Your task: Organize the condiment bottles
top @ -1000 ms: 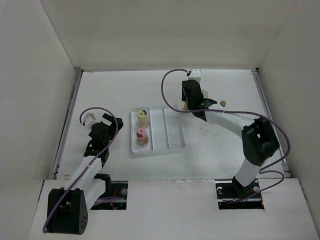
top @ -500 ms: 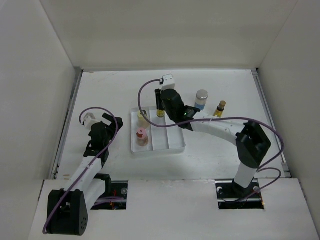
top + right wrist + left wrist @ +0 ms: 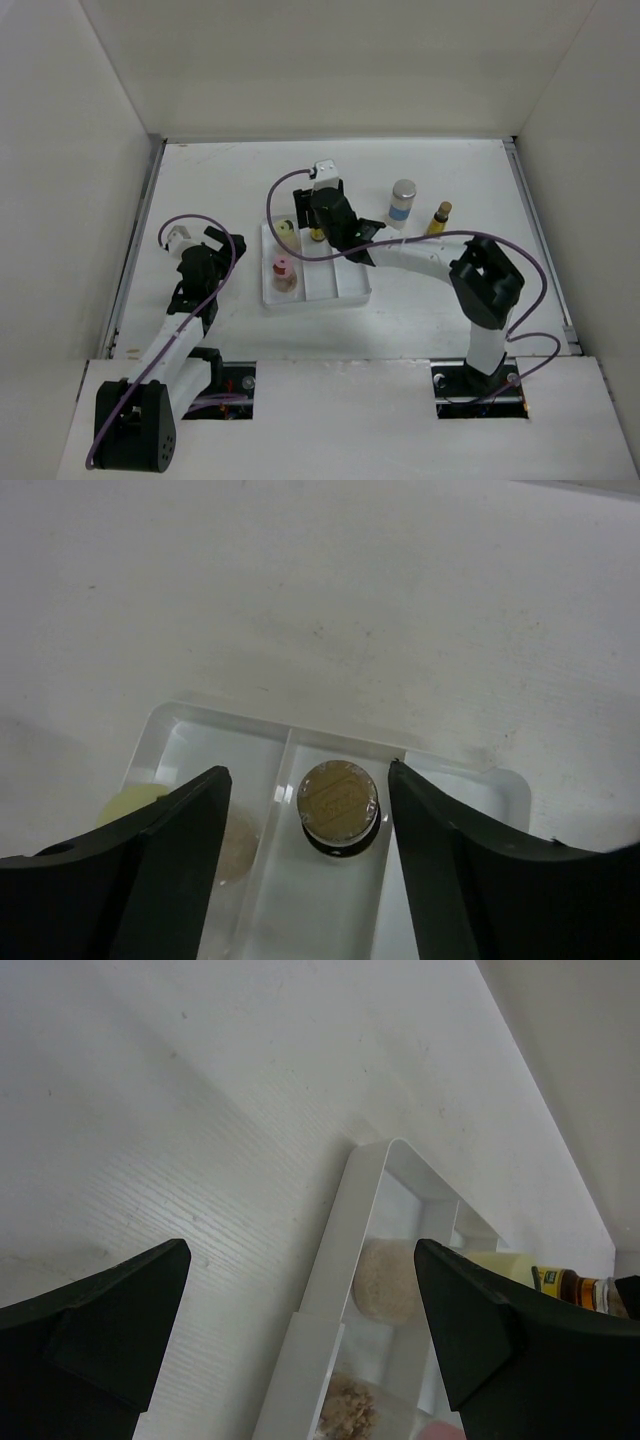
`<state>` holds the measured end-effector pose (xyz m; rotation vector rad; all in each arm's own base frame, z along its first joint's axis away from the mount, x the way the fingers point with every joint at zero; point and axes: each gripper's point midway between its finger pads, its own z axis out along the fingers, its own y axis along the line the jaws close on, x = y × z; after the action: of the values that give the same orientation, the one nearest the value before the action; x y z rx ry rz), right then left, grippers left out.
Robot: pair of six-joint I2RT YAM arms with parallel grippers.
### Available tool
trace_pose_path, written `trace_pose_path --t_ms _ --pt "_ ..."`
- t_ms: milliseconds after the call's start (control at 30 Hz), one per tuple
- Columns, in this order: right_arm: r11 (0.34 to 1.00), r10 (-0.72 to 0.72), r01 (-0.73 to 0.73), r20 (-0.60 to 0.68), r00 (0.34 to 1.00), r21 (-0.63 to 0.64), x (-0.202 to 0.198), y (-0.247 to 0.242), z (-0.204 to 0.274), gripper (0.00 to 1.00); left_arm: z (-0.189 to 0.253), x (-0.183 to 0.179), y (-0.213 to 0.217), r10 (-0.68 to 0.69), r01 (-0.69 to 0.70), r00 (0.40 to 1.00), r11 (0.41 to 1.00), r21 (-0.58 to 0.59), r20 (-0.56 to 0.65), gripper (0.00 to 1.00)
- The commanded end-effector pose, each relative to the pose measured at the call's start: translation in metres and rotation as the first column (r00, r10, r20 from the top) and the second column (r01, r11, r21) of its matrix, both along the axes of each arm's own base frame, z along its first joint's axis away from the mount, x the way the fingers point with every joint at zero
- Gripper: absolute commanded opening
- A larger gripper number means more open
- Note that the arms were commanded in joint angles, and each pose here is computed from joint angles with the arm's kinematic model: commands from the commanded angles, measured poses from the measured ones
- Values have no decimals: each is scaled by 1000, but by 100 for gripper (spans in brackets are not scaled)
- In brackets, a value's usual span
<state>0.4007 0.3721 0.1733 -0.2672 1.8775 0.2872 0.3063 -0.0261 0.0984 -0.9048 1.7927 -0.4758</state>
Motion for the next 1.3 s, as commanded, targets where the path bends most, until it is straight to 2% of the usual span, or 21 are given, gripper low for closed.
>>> trace_pose_path --t_ms 0,133,300,433,500,567,667,867,1000,1067,1100,1200,1267 --pt "991 -18 4 107 994 133 -8 -3 64 75 10 4 -1 -2 2 999 1000 -3 46 100" --pt "981 -60 32 143 988 190 -22 -40 97 79 11 4 -2 -9 9 999 1000 -2 47 100" --pt "931 -325 291 141 935 222 -21 -167 99 80 11 5 -4 -13 13 999 1000 -4 47 100" --pt "802 -592 565 131 795 195 -27 -279 76 80 9 5 -5 -11 11 999 1000 -7 46 100" --pt "749 -661 643 117 741 160 -29 -312 61 81 9 6 -7 -22 22 999 1000 -8 43 100" --pt "721 -693 685 90 716 99 -26 -331 44 81 7 5 -7 -18 18 999 1000 -5 42 100" --pt "708 -706 705 43 707 38 -17 -341 22 81 8 5 -7 -17 18 999 1000 -6 43 100" --pt "730 -682 683 -23 731 44 7 -338 -1 69 8 4 -6 -14 14 999 1000 -2 45 100" --pt "729 -683 684 -21 730 39 15 -337 -3 44 10 4 -5 -14 14 999 1000 4 47 100" --pt "718 -695 694 -4 719 53 11 -341 4 32 9 4 -4 -9 9 999 1000 1 44 100" --pt "709 -705 702 15 710 67 6 -344 13 30 9 5 -4 -12 11 999 1000 3 40 100" --pt "729 -683 672 69 727 129 -13 -329 46 28 8 5 -6 -17 17 999 1000 4 38 100" --pt "783 -616 595 96 782 184 -30 -302 69 28 6 5 -5 -11 11 999 1000 4 32 100"
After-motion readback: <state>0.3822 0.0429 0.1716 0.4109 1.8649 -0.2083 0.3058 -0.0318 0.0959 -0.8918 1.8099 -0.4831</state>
